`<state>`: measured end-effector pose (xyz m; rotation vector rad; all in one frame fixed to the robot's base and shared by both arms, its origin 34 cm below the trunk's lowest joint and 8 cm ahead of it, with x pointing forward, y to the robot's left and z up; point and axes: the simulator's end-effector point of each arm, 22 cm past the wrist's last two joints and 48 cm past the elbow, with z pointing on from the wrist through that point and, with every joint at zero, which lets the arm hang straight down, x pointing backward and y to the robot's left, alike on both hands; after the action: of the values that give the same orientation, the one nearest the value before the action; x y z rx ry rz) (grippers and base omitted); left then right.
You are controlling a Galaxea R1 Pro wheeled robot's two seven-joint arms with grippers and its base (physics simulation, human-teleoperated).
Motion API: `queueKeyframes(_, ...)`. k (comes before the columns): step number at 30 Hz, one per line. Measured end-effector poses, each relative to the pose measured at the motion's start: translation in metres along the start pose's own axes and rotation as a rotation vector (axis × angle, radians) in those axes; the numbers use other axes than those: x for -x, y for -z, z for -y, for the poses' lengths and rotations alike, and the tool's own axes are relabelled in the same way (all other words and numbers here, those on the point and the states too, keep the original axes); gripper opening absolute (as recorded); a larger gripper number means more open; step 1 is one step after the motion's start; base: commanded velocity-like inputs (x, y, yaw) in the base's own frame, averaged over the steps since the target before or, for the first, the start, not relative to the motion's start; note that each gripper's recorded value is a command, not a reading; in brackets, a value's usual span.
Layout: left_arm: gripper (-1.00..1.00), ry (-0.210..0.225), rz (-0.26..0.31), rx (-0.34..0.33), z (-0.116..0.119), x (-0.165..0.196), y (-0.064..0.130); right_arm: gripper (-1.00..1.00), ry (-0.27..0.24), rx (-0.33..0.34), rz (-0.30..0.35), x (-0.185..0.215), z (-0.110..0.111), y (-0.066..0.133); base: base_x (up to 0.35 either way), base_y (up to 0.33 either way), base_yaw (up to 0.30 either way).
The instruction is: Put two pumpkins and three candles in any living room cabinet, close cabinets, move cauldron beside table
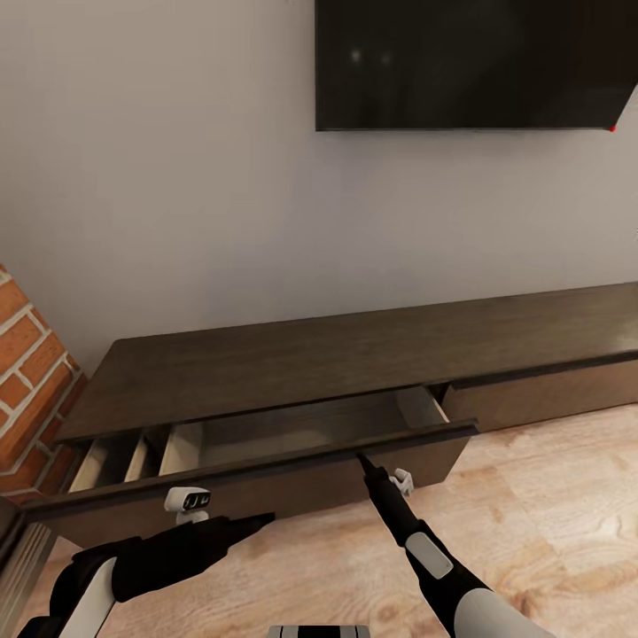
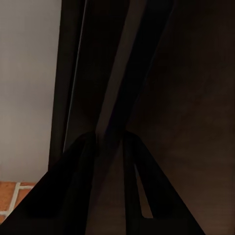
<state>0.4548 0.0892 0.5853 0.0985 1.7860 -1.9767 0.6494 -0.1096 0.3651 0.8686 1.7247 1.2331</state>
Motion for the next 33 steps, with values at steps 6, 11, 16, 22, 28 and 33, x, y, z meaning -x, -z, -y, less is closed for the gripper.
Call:
queueKeyframes(6, 1.0, 0.0, 0.006, -0.006, 0.0009, 0.0011, -0.0026, -1.0, 0.007, -0.002, -0.002, 0.0001, 0.0, -0.0004, 0.0, 0.0, 0.0)
queueKeyframes(11, 1.0, 0.0, 0.007, -0.006, 0.001, 0.0012, -0.0028, -1.0, 0.001, -0.004, 0.006, 0.0025, 0.0006, -0.0002, 0.0, 0.039, 0.0)
queueKeyframes(16, 1.0, 0.001, 0.007, -0.007, 0.001, 0.0012, -0.0028, -1.0, -0.003, -0.006, 0.015, 0.005, 0.0012, -0.0001, -0.001, 0.019, 0.0)
queueKeyframes(22, 1.0, 0.001, 0.008, -0.007, 0.0008, 0.0012, -0.0031, -1.0, -0.005, -0.007, 0.021, 0.0072, 0.0018, 0.0, -0.095, 0.002, 0.0)
queueKeyframes(28, 1.0, 0.001, 0.008, -0.007, 0.001, 0.0012, -0.0032, -1.0, -0.012, -0.008, 0.024, 0.0079, 0.0019, 0.0, -0.054, 0.0, 0.0)
queueKeyframes(33, 1.0, 0.001, 0.008, -0.008, 0.0011, 0.0012, -0.0033, -1.0, -0.013, -0.008, 0.026, 0.0085, 0.002, 0.0001, -0.036, 0.0, 0.0)
